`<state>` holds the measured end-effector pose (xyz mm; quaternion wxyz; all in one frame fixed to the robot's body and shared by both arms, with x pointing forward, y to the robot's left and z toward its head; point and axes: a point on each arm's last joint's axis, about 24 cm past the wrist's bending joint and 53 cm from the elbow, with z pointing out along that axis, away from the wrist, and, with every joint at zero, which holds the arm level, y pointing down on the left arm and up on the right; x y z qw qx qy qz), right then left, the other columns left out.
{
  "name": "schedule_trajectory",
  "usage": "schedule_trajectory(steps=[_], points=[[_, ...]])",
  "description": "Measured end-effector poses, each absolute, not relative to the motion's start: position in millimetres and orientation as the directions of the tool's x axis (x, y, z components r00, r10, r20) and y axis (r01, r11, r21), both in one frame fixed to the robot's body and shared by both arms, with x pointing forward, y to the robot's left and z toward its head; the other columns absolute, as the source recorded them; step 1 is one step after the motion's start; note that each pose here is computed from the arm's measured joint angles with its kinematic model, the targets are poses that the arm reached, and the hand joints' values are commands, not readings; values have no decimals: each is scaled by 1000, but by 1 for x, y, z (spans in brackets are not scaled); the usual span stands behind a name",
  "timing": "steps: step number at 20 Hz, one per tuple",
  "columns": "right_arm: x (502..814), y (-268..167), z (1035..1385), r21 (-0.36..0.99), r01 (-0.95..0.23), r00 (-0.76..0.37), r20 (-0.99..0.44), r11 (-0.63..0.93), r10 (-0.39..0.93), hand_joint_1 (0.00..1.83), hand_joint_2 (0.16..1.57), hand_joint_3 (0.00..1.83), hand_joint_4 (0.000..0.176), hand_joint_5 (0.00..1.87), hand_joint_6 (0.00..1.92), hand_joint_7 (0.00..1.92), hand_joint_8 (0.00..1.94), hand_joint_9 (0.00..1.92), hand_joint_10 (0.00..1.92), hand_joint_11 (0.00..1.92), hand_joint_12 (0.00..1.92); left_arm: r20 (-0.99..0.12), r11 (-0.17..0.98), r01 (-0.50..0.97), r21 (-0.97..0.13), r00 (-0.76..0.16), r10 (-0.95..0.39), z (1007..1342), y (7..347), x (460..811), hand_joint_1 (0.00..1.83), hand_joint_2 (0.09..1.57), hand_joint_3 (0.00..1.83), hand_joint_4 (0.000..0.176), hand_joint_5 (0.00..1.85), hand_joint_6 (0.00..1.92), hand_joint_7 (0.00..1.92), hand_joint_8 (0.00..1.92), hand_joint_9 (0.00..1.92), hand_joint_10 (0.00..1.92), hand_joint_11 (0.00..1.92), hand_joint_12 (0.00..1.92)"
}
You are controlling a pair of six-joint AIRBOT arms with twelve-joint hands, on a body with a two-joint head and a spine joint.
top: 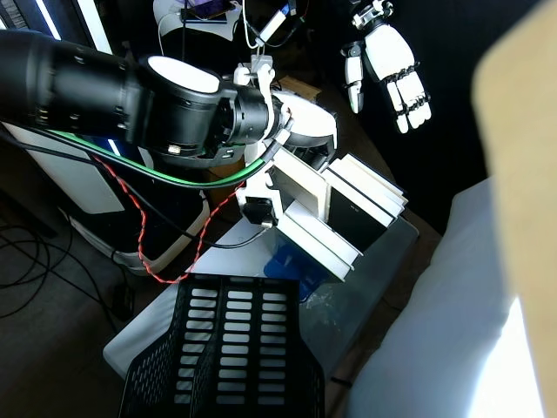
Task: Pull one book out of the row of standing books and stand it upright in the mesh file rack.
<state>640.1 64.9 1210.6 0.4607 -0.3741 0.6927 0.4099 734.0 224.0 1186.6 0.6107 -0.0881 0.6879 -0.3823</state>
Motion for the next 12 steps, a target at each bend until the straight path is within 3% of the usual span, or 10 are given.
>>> schedule_trajectory(steps=[1,3,5,8,9,10,12], points=[[643,62,1221,216,-897,-284,-950,386,-128,1359,1180,5,0,773,1164,848,1205,828,1468,714,1716,-774,692,349,-632,-241,-586,1186,222,734,504,1351,8,38,24,4,0,0,0,0,0,0],[647,55,1235,200,-897,-263,-958,393,-111,1345,1217,6,0,716,1196,771,1362,772,1565,735,1815,-772,691,348,-634,-242,-587,1186,223,734,535,1353,7,26,27,4,0,0,0,0,0,0],[651,49,1248,190,-897,-248,-964,400,-99,1344,1217,1,0,735,1228,790,1340,734,1566,595,1845,-773,691,348,-634,-242,-587,1186,222,734,541,1356,7,19,21,1,0,0,0,0,0,0],[657,36,1273,196,-888,-241,-969,416,-59,1345,1203,0,0,794,1217,819,1290,712,1521,487,1858,-771,688,349,-636,-242,-590,1186,222,734,605,1344,0,26,35,4,0,0,0,0,0,0],[658,32,1281,198,-886,-238,-970,419,-45,1341,1222,5,0,750,1208,769,1375,706,1599,585,1908,-771,688,349,-636,-242,-590,1186,222,734,604,1345,0,21,35,4,0,0,0,0,0,0],[660,25,1291,195,-883,-228,-973,426,-28,1235,1223,4,0,788,1130,789,1519,778,1698,720,1918,-770,688,348,-637,-242,-590,1186,222,734,581,1347,1,32,19,1,0,0,0,0,0,0],[661,15,1314,187,-881,-203,-979,435,10,1325,1252,3,0,769,1151,674,1529,635,1694,552,1921,-770,687,349,-637,-241,-591,1187,222,734,580,1352,3,28,18,2,0,0,0,0,0,0]])
